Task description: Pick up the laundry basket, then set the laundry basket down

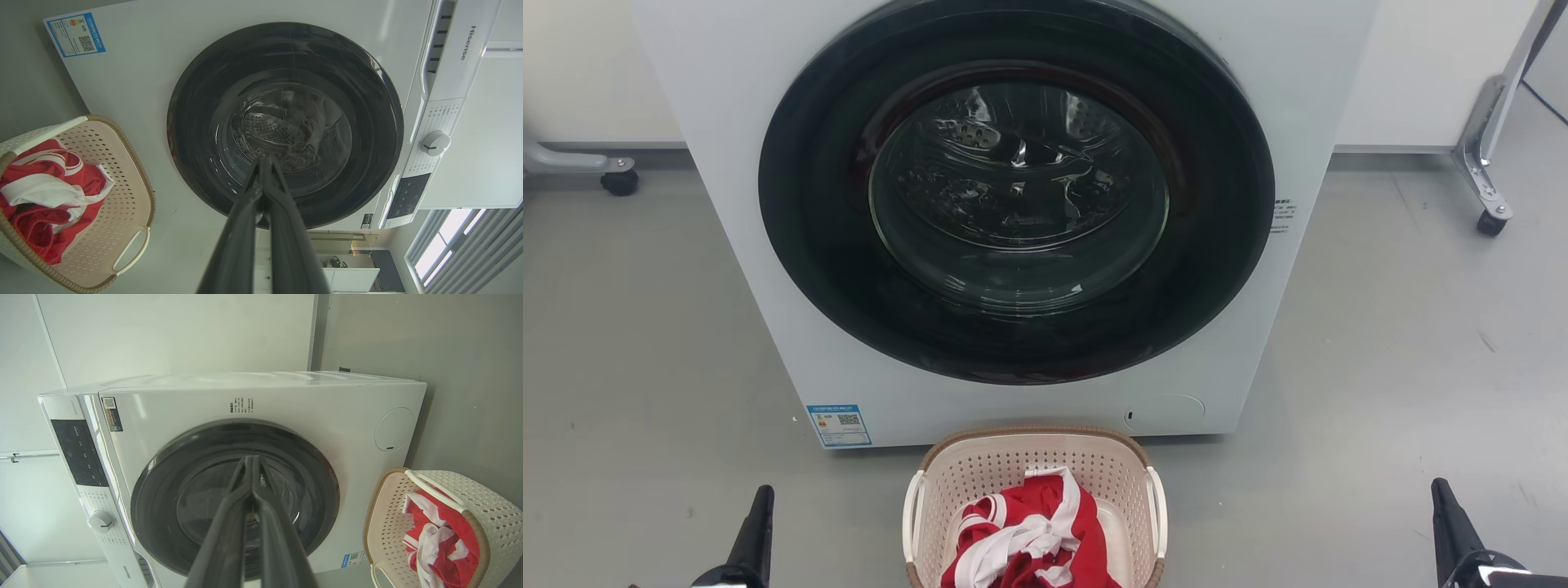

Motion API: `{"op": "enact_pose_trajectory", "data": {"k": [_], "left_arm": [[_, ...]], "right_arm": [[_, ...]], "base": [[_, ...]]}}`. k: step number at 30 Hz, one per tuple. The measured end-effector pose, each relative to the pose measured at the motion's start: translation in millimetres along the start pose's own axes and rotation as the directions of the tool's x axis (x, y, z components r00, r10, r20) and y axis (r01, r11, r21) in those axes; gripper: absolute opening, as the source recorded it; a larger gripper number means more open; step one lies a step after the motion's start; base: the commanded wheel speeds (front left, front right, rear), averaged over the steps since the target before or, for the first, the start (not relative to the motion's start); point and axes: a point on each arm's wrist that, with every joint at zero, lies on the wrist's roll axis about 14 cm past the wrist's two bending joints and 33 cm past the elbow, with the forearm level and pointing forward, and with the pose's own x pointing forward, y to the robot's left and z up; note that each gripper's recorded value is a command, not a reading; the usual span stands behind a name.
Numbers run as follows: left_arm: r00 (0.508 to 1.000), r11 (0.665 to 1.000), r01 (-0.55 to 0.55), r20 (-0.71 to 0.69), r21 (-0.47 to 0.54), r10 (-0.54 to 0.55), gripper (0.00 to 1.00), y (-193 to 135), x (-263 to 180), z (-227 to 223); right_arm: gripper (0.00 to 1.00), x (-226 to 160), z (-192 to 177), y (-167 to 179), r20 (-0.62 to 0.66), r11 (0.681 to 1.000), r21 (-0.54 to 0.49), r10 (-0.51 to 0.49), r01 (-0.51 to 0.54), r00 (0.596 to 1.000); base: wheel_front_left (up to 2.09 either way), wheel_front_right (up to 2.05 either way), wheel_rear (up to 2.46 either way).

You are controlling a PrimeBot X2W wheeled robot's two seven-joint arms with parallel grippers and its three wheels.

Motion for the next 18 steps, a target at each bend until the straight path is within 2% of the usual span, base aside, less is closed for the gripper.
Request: {"op": "enact_pose_trajectory", "data": {"k": [18], "left_arm": [[1.000,1.000,0.000,0.000,0.000,0.000,0.00,0.0,0.0,-0.1]], "right_arm": [[0.00,0.0,0.0,0.1,0.000,1.000,0.000,0.000,0.000,1.000]], "base": [[0.00,0.00,0.00]]}}
